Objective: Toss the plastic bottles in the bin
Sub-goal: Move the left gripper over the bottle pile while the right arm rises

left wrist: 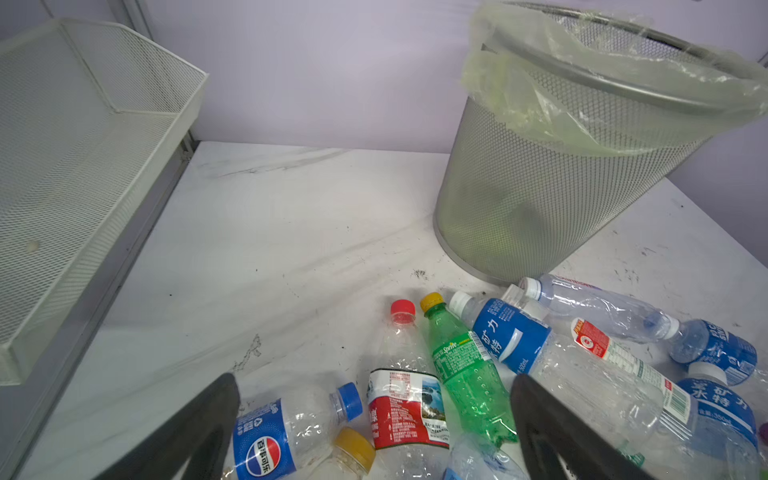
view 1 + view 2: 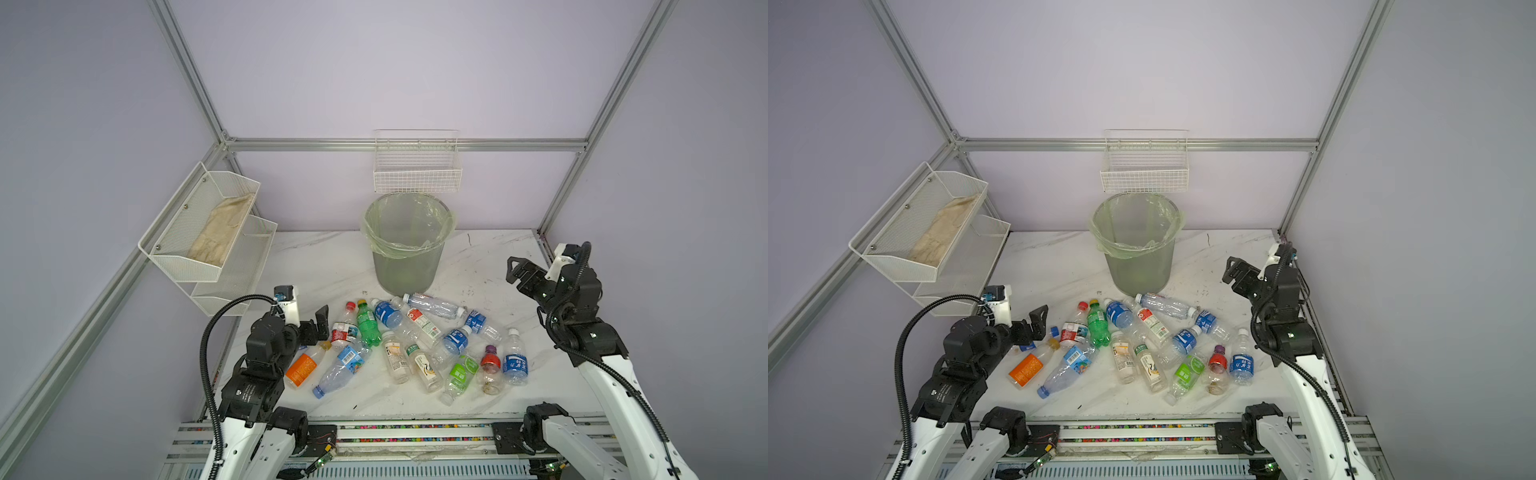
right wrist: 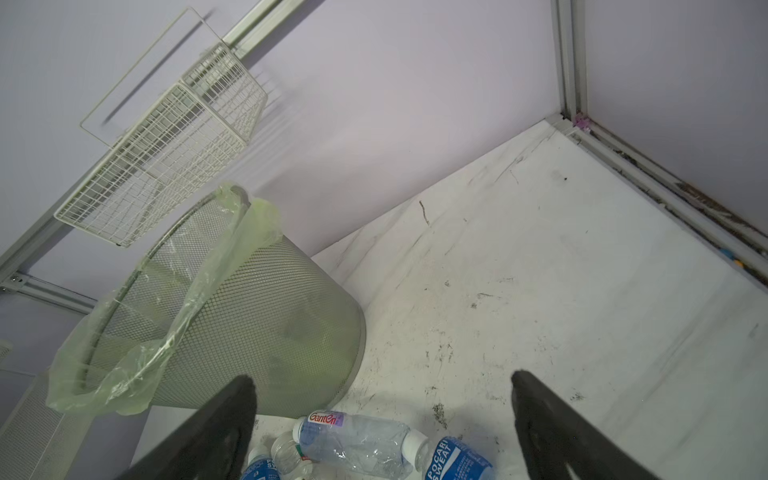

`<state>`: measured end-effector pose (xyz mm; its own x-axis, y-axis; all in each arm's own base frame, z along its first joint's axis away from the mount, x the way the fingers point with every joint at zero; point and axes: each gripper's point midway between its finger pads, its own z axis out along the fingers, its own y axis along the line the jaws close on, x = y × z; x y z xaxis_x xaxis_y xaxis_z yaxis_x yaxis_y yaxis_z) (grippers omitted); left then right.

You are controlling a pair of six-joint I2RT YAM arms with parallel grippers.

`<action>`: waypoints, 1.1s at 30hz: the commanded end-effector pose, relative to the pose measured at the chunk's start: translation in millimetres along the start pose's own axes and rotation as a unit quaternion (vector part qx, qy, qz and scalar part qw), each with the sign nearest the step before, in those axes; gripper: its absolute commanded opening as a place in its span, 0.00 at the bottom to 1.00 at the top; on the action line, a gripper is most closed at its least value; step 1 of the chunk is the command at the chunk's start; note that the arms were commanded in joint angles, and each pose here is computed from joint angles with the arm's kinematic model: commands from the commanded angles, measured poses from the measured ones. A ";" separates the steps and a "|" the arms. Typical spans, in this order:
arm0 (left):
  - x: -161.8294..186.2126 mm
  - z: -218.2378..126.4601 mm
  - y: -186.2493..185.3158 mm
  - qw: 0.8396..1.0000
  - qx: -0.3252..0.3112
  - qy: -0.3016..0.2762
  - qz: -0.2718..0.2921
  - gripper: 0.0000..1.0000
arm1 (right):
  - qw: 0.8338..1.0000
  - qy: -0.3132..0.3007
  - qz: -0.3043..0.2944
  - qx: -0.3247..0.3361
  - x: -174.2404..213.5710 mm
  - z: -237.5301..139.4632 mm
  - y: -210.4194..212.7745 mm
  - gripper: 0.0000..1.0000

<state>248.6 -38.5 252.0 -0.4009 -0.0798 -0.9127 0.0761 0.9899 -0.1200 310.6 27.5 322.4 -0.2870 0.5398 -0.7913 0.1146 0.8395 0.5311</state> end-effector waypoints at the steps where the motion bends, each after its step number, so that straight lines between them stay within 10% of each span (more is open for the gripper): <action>1: 23.0 13.2 -18.4 0.998 0.038 0.044 0.009 1.00 | 0.997 0.026 -0.006 0.066 20.4 -14.1 -31.0 0.97; 9: 42.1 18.9 -46.3 0.991 0.086 0.098 0.033 1.00 | 0.999 0.019 -0.034 0.021 18.5 -33.8 -17.6 0.97; 18: 57.5 -0.2 -77.7 0.970 0.145 0.188 -0.059 0.99 | 0.998 0.045 -0.049 -0.010 28.3 -32.4 -7.7 0.97; 33: 128.8 11.3 -54.4 0.955 -0.001 0.264 -0.132 0.93 | 0.997 0.052 -0.054 -0.033 34.9 -32.6 -2.5 0.97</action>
<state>201.4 -116.0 148.9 -0.8301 -0.1796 -0.5279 0.0091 0.9422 -0.3350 271.9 38.4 304.9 -0.3852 0.4507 -0.8053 0.0424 0.8803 0.4725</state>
